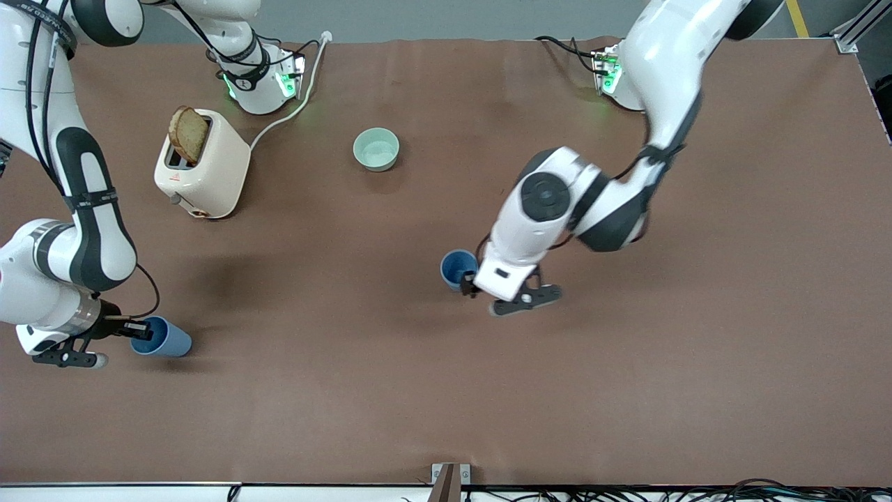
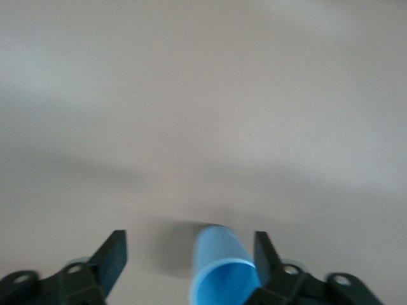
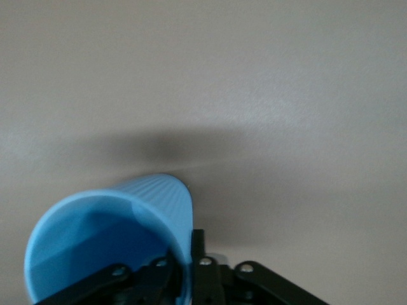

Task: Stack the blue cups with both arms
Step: 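Set the cup down, open the left gripper while the right gripper lifts its cup, then carry the blue cup over the standing cup with the right gripper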

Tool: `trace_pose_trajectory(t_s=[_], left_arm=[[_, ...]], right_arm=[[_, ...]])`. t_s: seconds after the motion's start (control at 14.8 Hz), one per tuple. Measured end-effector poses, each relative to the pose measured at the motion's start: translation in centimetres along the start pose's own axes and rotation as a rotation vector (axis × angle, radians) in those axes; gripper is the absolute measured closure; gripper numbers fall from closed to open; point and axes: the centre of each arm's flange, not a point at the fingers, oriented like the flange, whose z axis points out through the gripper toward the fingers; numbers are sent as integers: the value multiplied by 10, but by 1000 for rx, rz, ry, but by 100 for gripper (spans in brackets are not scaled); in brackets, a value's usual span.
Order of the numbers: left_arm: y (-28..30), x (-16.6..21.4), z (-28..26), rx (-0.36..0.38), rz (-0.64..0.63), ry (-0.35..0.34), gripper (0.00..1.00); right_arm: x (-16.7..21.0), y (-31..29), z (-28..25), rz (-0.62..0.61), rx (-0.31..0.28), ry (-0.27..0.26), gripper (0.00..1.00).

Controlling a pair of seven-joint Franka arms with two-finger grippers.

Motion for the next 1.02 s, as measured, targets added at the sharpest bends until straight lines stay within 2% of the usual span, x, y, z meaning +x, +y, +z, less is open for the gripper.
trace_pose_trajectory(t_s=[0.07, 0.27, 0.47, 0.61, 0.81, 1.02], left_arm=[[-18, 13, -35, 22, 8, 10, 0], [-71, 43, -114, 61, 45, 47, 0], [-127, 66, -163, 108, 126, 48, 0], [-165, 75, -196, 138, 189, 44, 0], [-215, 76, -243, 177, 279, 21, 0], [-254, 69, -278, 153, 327, 11, 0]], right_arm=[[-1, -3, -11, -3, 5, -15, 95], [-2, -27, -84, -37, 16, -23, 96], [-16, -98, -168, -34, 26, -16, 96], [-31, -162, -203, -14, 30, -15, 96], [-58, -269, -219, 31, 35, -17, 96], [-93, -365, -216, 32, 40, -24, 96]])
